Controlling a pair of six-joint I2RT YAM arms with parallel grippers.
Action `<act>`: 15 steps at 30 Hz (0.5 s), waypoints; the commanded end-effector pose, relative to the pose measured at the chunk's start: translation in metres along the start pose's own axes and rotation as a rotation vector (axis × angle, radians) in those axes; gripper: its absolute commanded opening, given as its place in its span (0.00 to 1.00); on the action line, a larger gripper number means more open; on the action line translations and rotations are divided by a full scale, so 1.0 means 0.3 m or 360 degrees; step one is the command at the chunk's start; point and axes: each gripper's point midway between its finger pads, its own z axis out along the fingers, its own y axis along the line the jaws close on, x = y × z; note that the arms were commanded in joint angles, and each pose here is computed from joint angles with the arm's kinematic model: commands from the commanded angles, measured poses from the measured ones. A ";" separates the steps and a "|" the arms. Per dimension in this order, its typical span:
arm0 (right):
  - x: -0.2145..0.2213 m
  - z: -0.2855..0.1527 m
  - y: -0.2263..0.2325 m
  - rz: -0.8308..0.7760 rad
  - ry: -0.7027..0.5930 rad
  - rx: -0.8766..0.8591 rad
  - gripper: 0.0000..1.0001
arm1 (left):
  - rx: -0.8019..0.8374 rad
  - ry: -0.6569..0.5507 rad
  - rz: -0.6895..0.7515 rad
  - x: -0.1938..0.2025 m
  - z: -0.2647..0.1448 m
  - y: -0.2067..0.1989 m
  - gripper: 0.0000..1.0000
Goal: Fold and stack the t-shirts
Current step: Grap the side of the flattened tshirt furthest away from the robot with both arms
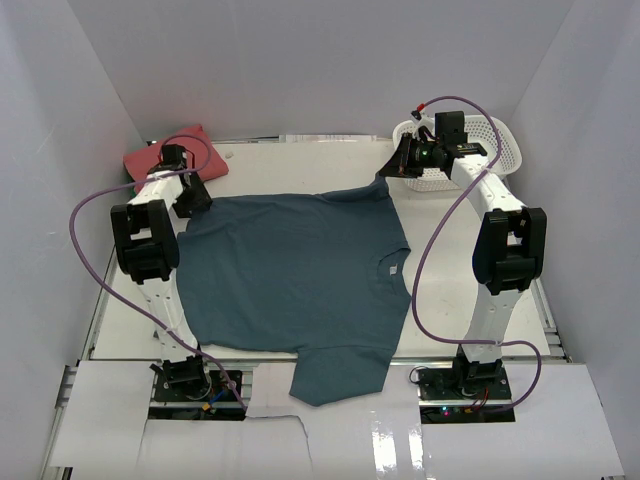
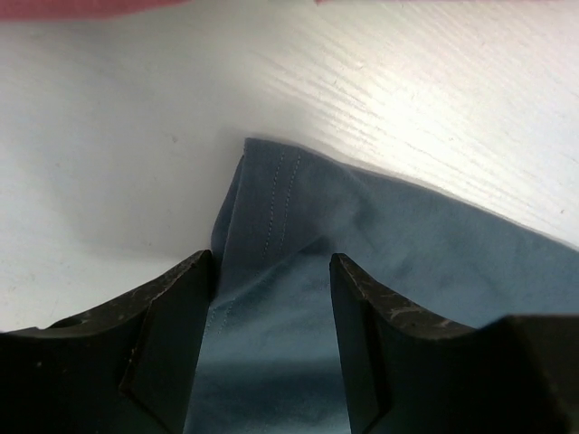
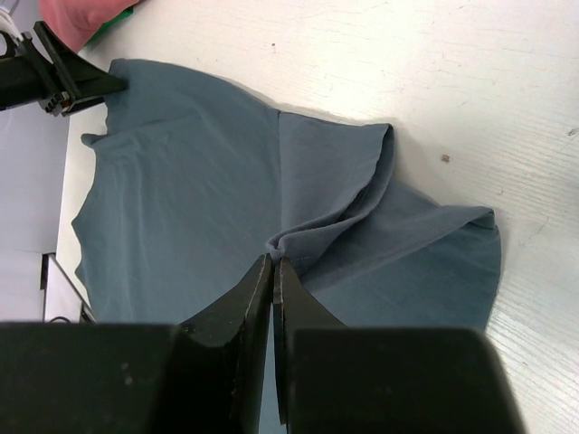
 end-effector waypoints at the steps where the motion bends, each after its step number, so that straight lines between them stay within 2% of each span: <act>1: -0.059 -0.043 0.051 -0.0063 -0.0071 -0.0054 0.08 | -0.0005 -0.0047 -0.0010 -0.053 -0.007 -0.002 0.65; 10: -0.061 -0.035 0.047 -0.0060 -0.0067 -0.0061 0.08 | -0.0036 -0.0161 -0.0026 -0.149 -0.060 0.014 0.64; 15: -0.060 -0.035 0.048 -0.0057 -0.0062 -0.0064 0.08 | -0.0015 -0.0197 -0.0024 -0.181 -0.042 0.002 0.64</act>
